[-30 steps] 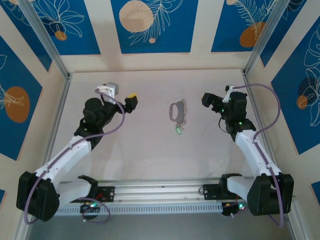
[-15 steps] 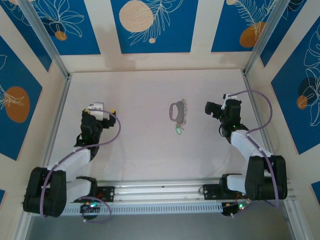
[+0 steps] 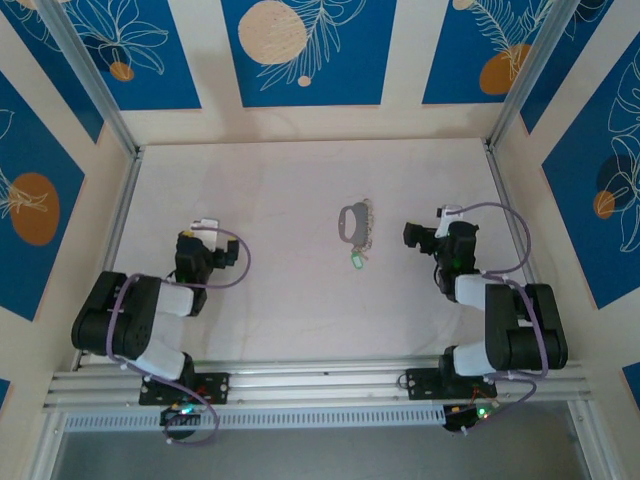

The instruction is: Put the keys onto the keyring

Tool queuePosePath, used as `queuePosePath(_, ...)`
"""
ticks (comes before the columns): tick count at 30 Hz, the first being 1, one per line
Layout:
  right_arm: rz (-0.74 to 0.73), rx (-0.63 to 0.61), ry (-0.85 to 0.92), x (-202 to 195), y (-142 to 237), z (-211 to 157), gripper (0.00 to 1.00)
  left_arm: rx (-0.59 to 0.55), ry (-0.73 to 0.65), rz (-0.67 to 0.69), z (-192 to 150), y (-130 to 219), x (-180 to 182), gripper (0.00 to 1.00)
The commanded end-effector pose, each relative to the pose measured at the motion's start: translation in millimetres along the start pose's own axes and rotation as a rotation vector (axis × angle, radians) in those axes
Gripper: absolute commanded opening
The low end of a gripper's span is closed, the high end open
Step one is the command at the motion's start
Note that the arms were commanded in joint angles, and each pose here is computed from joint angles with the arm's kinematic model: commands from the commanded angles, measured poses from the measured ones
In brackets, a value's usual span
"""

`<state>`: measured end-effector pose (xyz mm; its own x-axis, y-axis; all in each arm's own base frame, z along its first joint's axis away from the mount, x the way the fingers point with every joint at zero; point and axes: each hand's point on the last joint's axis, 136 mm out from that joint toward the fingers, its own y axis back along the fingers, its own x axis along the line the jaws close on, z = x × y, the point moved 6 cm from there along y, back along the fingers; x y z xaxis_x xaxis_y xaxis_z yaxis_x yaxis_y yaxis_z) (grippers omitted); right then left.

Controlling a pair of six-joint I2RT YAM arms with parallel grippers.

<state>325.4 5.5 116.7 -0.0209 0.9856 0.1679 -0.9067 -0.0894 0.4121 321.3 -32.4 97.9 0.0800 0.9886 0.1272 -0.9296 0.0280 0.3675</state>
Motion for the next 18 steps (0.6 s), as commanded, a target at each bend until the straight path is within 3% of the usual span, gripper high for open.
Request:
queuePosePath(1,0.120,-0.111,0.073,12,-5,1,0.99,-0.090,-0.010,-0.028,17,-3,2,1.00)
queuePosePath(5,0.141,-0.021,0.061,13,-15,3,0.99,-0.081,-0.006,-0.040,18,-5,2,1.00)
queuePosePath(18,0.122,-0.026,0.082,15,-16,3,0.99,-0.024,0.053,-0.050,18,-14,12,1.00)
